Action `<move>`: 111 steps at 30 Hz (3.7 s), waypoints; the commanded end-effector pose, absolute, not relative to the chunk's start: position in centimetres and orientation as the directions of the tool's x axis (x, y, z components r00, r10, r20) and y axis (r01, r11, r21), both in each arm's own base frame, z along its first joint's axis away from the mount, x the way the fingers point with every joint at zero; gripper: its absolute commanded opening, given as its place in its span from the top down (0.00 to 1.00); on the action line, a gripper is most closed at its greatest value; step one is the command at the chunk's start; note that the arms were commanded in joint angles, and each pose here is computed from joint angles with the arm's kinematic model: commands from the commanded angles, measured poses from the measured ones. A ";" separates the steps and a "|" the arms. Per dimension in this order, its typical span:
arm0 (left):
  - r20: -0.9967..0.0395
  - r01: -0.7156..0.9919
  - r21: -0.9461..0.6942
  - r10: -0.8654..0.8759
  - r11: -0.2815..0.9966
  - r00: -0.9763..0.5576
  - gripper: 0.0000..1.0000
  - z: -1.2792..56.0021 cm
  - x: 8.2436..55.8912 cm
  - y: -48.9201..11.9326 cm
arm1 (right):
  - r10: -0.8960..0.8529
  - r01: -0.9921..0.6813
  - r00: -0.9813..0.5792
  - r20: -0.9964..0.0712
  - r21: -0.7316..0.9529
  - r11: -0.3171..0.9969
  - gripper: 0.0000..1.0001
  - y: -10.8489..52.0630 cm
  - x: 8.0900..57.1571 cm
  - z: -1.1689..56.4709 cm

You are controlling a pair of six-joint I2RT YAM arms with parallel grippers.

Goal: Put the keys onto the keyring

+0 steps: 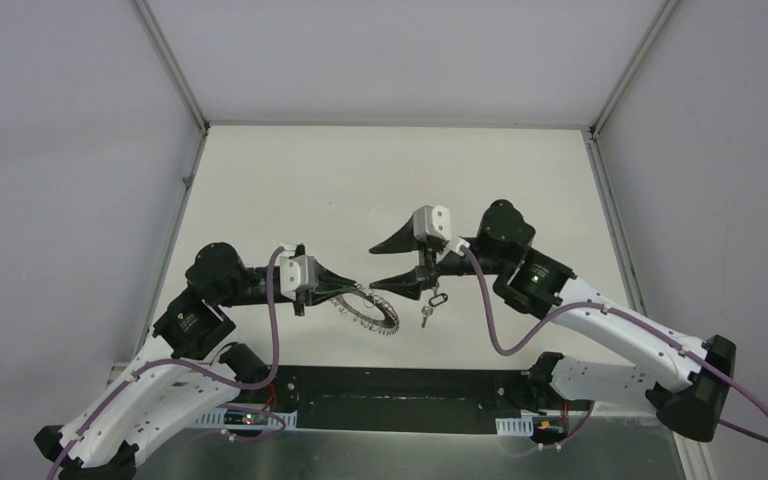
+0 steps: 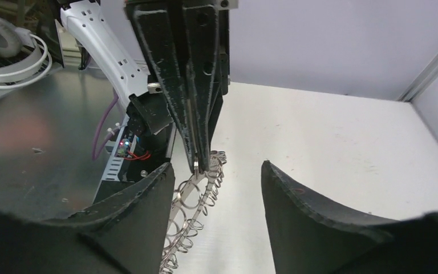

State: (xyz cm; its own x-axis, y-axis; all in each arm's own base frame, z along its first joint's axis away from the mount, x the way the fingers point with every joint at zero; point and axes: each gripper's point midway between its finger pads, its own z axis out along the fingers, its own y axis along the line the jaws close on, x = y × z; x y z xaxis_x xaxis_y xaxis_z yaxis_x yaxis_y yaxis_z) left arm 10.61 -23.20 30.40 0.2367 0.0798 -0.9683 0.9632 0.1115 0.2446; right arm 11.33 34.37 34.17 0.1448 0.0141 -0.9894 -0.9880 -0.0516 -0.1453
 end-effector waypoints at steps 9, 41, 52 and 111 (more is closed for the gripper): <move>-0.949 0.946 0.315 0.020 0.077 0.314 1.00 33.2 9.6 -23.2 | -0.010 -0.986 0.068 -0.998 -0.065 -0.151 0.61 37.1 11.5 33.5; -0.969 0.962 0.246 0.039 0.117 0.243 1.00 33.0 10.6 -23.5 | -0.127 -0.986 0.000 -0.992 0.021 -0.168 0.82 37.5 11.4 29.2; -0.981 0.968 0.192 0.033 0.163 0.189 0.81 33.1 10.9 -23.2 | -0.153 -0.997 -0.047 -0.987 0.056 -0.056 1.00 37.1 12.9 28.2; -0.993 0.992 0.011 -0.119 0.123 0.025 0.87 31.2 12.3 -26.3 | 0.074 -0.978 -0.201 -0.977 0.196 -0.076 1.00 33.3 12.9 32.5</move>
